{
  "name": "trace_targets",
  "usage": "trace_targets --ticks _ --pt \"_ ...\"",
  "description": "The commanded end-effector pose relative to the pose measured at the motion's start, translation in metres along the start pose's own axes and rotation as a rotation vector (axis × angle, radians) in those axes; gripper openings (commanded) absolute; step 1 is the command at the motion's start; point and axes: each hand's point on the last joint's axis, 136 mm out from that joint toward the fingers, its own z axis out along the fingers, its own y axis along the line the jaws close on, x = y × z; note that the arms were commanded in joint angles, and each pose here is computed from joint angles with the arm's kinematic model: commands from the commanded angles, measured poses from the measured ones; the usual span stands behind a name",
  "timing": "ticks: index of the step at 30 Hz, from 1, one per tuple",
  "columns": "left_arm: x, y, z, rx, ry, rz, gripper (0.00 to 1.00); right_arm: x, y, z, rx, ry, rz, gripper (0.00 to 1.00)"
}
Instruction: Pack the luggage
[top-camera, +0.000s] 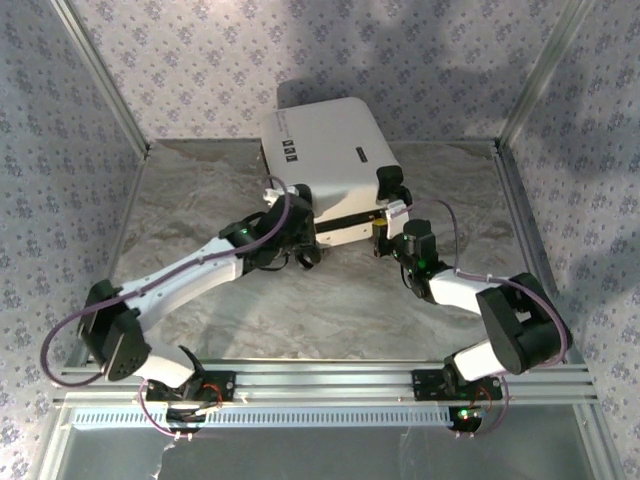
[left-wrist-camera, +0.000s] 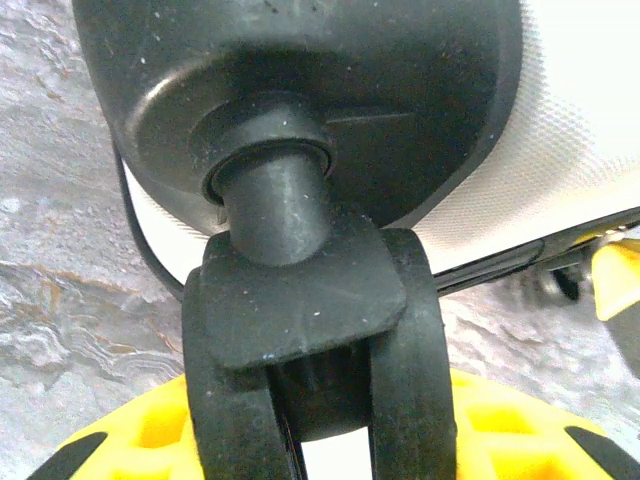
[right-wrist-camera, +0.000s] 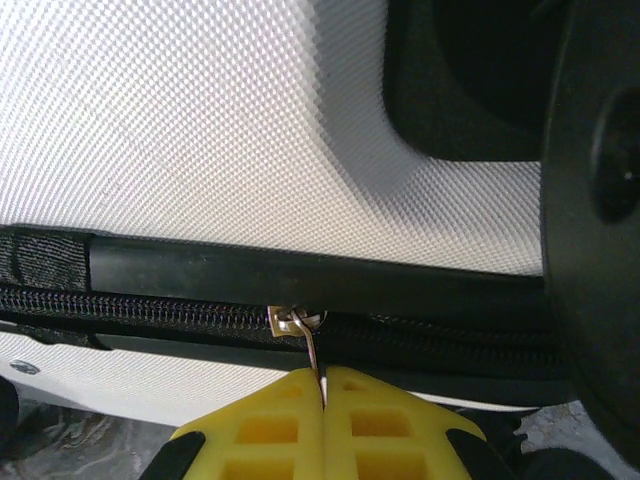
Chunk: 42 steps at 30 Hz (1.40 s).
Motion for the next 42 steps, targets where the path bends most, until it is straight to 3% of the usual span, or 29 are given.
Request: trace_targets --ticks 1,6,15,26,31,36,42 --pt "-0.054 -0.037 -0.088 0.306 -0.174 -0.049 0.0 -0.026 -0.057 -0.014 0.282 -0.103 0.017 0.0" --pt "-0.057 -0.007 -0.102 0.266 -0.189 -0.057 0.0 -0.024 -0.073 -0.028 0.375 -0.113 0.05 0.0" --pt "-0.042 0.016 -0.101 0.277 -0.104 -0.01 0.0 -0.025 -0.077 -0.039 0.357 -0.127 0.073 0.0" --pt "-0.032 0.009 -0.103 0.382 -0.05 -0.007 0.0 -0.033 -0.088 -0.045 0.355 -0.153 0.134 0.0" --pt "-0.032 0.011 -0.103 0.39 -0.052 -0.018 0.0 -0.028 -0.04 -0.032 0.082 -0.11 0.075 0.0" --pt "-0.032 0.009 -0.101 0.401 -0.052 -0.03 0.0 -0.006 -0.011 -0.031 -0.031 -0.069 0.086 0.01" --pt "-0.043 -0.003 -0.104 0.47 -0.088 -0.082 0.0 0.021 0.032 -0.041 -0.126 -0.048 0.018 0.2"
